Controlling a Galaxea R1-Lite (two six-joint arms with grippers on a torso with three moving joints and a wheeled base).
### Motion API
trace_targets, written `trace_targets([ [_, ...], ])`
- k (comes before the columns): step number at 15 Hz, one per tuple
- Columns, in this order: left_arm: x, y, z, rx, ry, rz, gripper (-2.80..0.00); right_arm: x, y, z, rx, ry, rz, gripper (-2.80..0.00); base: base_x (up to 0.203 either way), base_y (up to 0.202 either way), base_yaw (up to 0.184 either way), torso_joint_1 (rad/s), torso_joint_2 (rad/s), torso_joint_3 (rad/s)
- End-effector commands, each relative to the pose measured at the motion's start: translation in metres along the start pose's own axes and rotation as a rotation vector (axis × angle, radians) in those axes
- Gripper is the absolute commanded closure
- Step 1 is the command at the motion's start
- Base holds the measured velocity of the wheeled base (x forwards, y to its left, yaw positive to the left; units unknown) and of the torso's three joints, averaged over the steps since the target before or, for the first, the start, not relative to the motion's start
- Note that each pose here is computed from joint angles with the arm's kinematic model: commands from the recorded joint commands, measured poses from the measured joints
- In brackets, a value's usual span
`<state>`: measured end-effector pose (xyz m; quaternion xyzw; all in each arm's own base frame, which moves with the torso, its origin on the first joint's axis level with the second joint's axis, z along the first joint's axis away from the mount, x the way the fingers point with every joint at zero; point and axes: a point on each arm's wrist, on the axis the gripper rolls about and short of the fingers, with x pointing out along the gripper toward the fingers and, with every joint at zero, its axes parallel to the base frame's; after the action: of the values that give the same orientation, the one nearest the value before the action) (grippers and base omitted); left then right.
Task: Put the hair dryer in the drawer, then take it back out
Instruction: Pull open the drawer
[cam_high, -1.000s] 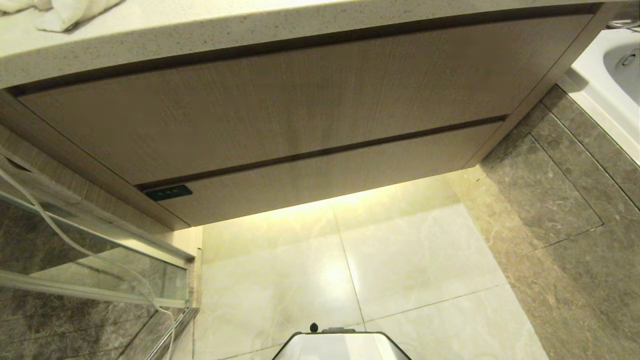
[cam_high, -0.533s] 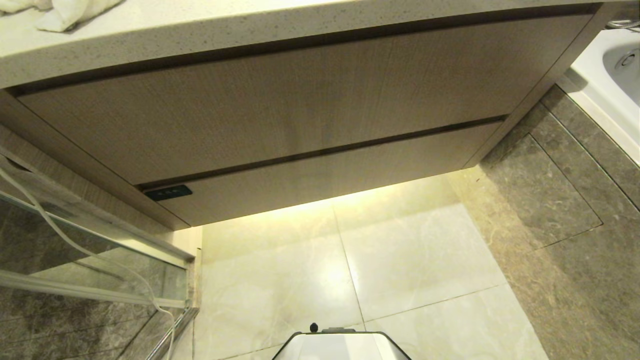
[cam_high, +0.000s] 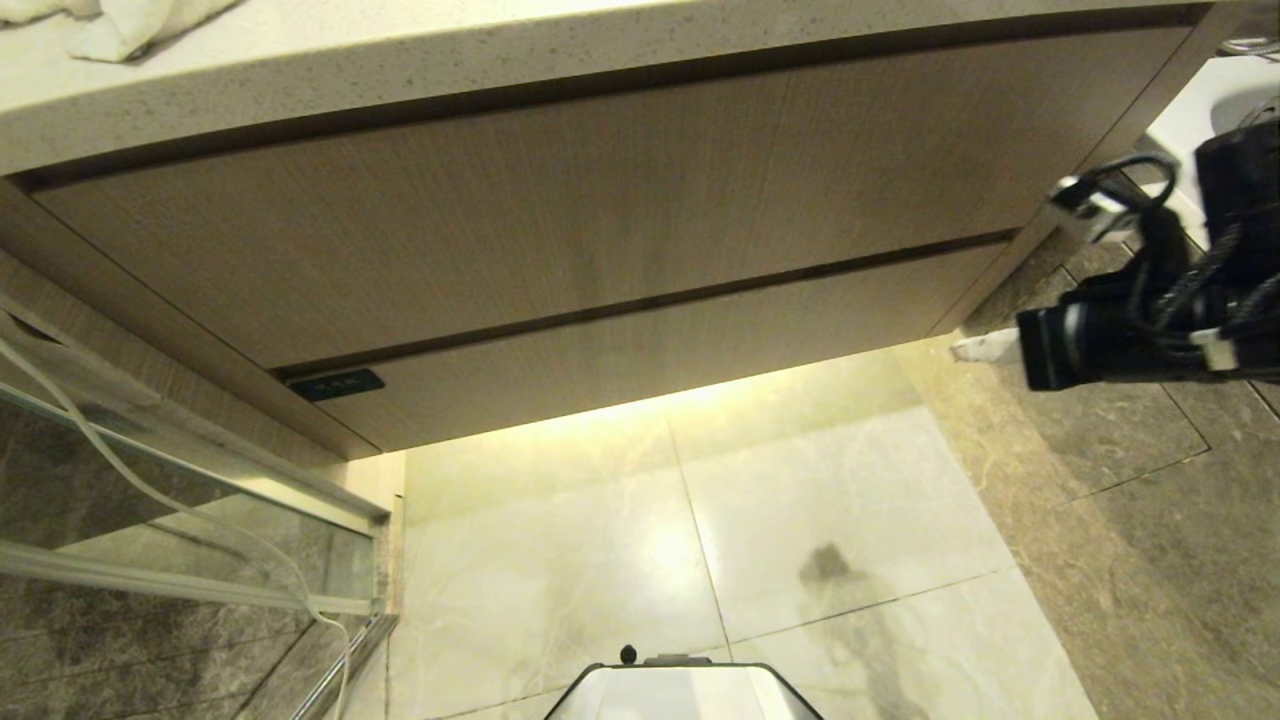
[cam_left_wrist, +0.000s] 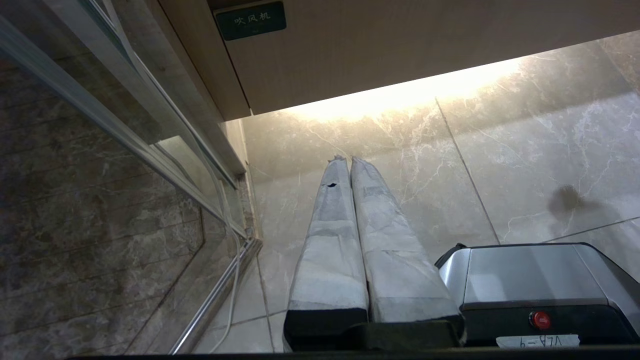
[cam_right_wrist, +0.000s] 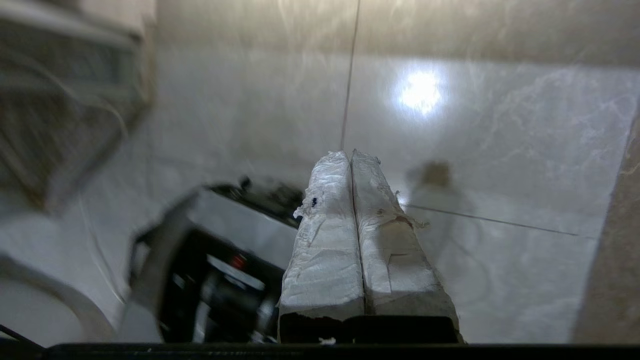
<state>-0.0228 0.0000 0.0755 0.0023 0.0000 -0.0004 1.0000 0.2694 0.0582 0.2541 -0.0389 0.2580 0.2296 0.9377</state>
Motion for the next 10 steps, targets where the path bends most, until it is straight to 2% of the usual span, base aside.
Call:
trace_targets([
  [1, 0.0, 0.0, 0.0, 0.0, 0.001, 0.0, 0.0, 0.084, -0.018, -0.04, -0.213, 0.238, 0.038, -2.8, 0.0, 0.0, 0.0, 0.0, 0.0, 0.0],
  [2, 0.0, 0.0, 0.0, 0.0, 0.0, -0.001, 0.0, 0.09, -0.021, -0.047, -0.251, 0.261, 0.029, -2.8, 0.0, 0.0, 0.0, 0.0, 0.0, 0.0],
  [3, 0.0, 0.0, 0.0, 0.0, 0.0, -0.001, 0.0, 0.097, -0.024, -0.05, -0.338, 0.259, 0.036, -2.8, 0.0, 0.0, 0.0, 0.0, 0.0, 0.0],
  [4, 0.0, 0.0, 0.0, 0.0, 0.0, -0.001, 0.0, 0.106, -0.03, -0.052, -0.463, 0.236, 0.032, -2.8, 0.0, 0.0, 0.0, 0.0, 0.0, 0.0],
  [6, 0.0, 0.0, 0.0, 0.0, 0.0, 0.0, 0.0, 0.116, -0.043, -0.045, -0.61, 0.126, -0.029, -2.8, 0.0, 0.0, 0.0, 0.0, 0.0, 0.0],
  [8, 0.0, 0.0, 0.0, 0.0, 0.0, -0.001, 0.0, 0.122, -0.048, -0.037, -0.801, 0.015, -0.091, -2.8, 0.0, 0.0, 0.0, 0.0, 0.0, 0.0],
  [10, 0.0, 0.0, 0.0, 0.0, 0.0, -0.001, 0.0, 0.129, -0.052, -0.031, -1.017, -0.164, -0.223, -2.8, 0.0, 0.0, 0.0, 0.0, 0.0, 0.0],
])
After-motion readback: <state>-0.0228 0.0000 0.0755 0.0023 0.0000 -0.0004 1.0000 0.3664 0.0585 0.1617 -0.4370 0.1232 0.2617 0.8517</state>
